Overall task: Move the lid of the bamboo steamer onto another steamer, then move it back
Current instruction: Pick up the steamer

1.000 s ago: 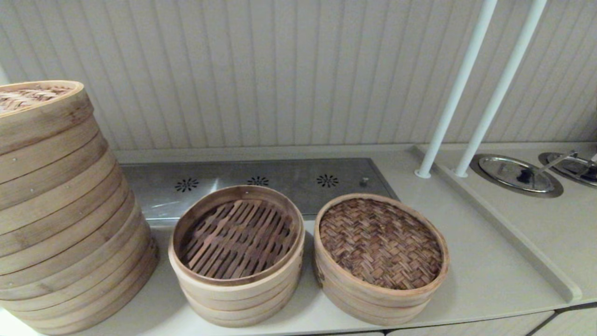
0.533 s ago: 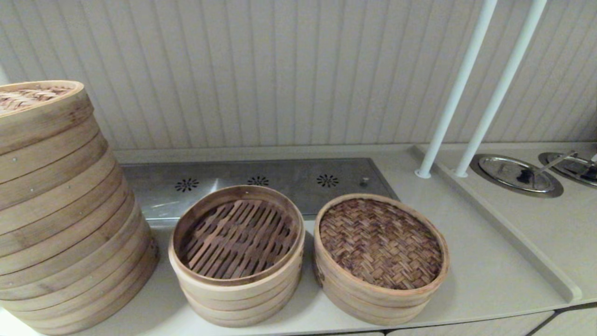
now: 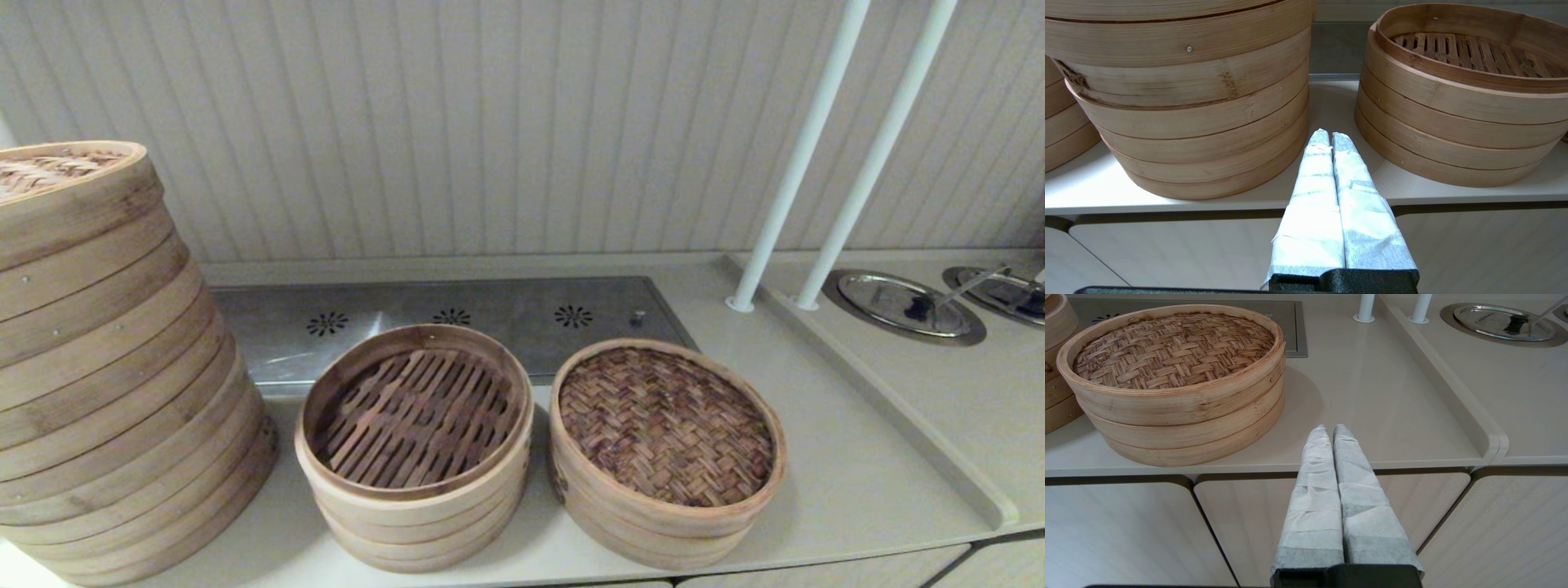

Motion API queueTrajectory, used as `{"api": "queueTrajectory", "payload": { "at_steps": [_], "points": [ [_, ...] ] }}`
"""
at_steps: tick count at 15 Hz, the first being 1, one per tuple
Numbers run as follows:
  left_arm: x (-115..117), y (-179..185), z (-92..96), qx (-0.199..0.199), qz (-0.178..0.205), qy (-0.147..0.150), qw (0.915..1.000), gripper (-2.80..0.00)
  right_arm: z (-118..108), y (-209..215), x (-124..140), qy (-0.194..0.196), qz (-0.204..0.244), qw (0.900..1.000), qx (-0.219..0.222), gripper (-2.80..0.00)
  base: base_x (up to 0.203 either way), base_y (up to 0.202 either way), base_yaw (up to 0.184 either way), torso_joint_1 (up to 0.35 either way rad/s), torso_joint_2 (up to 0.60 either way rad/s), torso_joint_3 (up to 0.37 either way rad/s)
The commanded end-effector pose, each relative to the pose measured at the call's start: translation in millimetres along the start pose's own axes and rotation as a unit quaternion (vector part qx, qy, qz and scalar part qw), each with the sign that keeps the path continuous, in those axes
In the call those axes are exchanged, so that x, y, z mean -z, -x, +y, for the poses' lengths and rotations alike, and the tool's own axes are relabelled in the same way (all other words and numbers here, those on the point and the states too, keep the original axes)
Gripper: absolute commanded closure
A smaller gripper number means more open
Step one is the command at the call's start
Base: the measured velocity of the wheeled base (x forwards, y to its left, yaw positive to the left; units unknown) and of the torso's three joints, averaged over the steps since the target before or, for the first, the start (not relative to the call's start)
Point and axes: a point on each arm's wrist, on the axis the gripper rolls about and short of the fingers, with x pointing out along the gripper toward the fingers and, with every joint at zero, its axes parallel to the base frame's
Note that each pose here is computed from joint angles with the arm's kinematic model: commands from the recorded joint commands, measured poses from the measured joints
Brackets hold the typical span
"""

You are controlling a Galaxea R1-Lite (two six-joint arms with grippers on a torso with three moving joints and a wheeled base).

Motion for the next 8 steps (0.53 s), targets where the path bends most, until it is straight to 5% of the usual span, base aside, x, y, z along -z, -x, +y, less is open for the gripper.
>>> {"api": "queueTrajectory", "payload": {
  "at_steps": [1, 8],
  "points": [
    [0.0, -0.1, 0.0, 0.000, 0.001, 0.000, 1.0000, 0.00, 0.0, -0.1, 0.0, 0.000, 0.001, 1.000, 0.000, 0.00, 0.000, 0.000, 0.000, 0.000, 0.00, 0.000],
    [0.0, -0.1, 0.0, 0.000, 0.001, 0.000, 1.0000, 0.00, 0.0, 0.4, -0.7, 0.004, 0.003, 1.000, 0.001, 0.00, 0.000, 0.000, 0.000, 0.000, 0.00, 0.000]
  ]
}}
